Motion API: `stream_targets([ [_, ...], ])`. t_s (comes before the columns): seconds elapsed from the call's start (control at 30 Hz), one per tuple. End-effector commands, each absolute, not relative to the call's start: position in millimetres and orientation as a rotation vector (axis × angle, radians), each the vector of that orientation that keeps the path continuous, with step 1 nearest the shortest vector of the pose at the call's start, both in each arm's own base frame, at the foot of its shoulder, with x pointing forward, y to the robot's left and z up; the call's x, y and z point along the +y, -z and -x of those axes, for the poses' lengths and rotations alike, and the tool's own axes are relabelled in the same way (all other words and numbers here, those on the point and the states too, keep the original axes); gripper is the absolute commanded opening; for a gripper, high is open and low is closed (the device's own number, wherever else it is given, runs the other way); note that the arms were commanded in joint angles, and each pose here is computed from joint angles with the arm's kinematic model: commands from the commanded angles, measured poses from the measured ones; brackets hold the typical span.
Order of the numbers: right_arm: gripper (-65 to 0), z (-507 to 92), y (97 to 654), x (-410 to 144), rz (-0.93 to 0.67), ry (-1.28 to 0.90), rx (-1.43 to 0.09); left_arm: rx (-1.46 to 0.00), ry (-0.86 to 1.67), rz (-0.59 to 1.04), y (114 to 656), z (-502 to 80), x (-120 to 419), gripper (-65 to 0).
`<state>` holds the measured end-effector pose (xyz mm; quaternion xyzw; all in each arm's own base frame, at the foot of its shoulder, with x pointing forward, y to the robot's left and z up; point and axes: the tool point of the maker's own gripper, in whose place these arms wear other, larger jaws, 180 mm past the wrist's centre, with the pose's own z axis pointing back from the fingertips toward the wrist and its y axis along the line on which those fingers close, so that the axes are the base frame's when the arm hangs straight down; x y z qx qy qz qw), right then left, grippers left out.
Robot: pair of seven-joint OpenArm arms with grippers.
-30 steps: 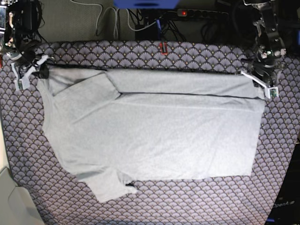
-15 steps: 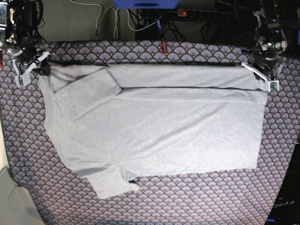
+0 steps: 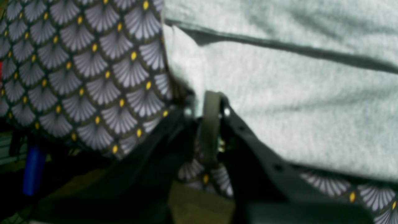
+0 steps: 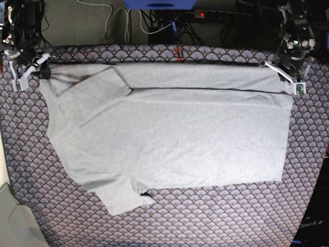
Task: Fold the T-shirt properly
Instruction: 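Grasp the collar edge with both grippers and smooth it flat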
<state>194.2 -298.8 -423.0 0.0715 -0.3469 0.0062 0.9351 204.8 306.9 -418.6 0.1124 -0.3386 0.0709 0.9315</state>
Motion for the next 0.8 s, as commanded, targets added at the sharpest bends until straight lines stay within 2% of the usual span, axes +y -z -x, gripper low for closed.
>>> stream_targets([
  [0.0,-65.0,-198.9,415.2,-306.5,-0.124,-0.029,-0.730,-0.728,-0.138,-0.264,406.6,-210.9,315.5,-64.6],
  [0.37,-65.0,-189.8,419.2,-308.0,-0.120,-0.026,-0.704,-0.724,-0.137,-0.264,407.5,-209.0,315.5,-64.5],
  [0.43,-61.0,-189.7,419.2,-308.1,-0.120,-0.024,-0.705,-0.725,-0.139,-0.265,407.0,-209.5,316.0,-64.0],
  [0.5,-54.4,-189.7,419.2,-308.1,-0.120,-0.024,-0.705,-0.726,-0.150,-0.275,405.4,-207.6,321.2,-58.6],
  [0.6,-44.2,-189.1,419.5,-308.1,-0.120,-0.024,-0.704,-0.732,-0.179,-0.289,402.7,-205.0,329.3,-43.2],
  [0.67,-38.5,-189.2,419.2,-308.6,-0.119,-0.023,-0.705,-0.734,-0.186,-0.295,401.3,-204.7,332.4,-35.7],
  [0.77,-34.4,-190.0,417.0,-312.4,-0.112,-0.015,-0.712,-0.738,-0.185,-0.297,400.0,-206.2,333.2,-30.0],
])
